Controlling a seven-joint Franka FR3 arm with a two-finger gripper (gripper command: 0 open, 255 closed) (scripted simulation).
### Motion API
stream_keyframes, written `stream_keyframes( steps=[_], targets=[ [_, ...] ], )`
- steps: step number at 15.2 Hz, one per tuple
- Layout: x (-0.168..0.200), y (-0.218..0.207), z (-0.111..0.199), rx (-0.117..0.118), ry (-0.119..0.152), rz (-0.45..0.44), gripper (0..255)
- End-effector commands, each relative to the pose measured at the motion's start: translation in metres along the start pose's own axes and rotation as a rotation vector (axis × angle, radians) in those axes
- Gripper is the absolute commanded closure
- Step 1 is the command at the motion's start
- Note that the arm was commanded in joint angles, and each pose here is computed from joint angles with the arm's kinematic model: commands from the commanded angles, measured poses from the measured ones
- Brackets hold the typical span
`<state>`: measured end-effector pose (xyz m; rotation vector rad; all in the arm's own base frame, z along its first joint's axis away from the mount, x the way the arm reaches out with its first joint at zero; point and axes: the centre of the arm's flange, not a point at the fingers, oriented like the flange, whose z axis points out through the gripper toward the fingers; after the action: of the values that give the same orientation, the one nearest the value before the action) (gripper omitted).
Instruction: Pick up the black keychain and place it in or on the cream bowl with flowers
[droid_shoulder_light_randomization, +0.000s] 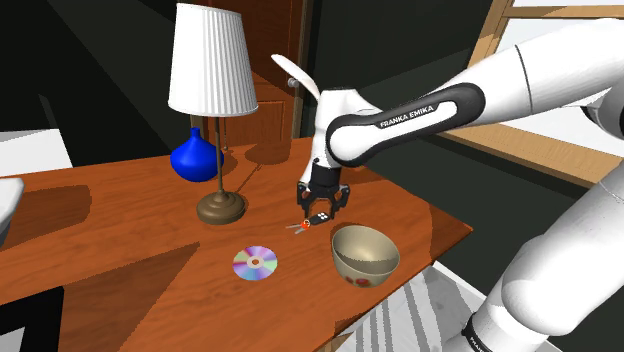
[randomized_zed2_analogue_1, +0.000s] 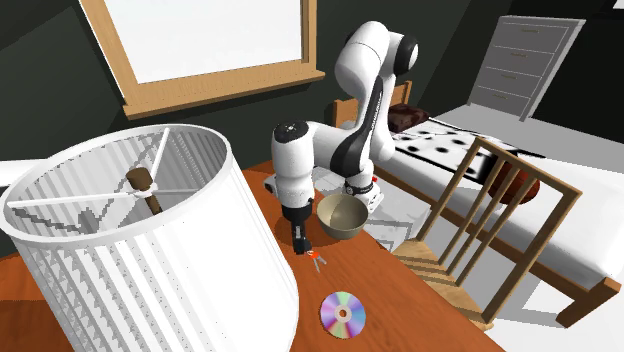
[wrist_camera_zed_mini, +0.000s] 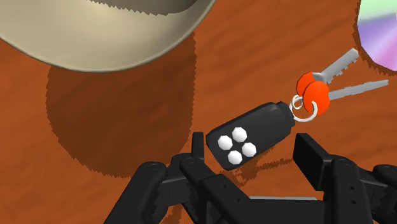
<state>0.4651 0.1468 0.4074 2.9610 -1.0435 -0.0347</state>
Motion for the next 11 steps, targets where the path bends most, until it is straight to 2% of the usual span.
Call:
stream_keyframes(
  steps=[1,11],
  targets=[
    [0.0,0.001,-0.011,0.0,0.0,0.0,255],
    [-0.001,0.001,-0.064,0.0,0.0,0.0,255]
  ],
)
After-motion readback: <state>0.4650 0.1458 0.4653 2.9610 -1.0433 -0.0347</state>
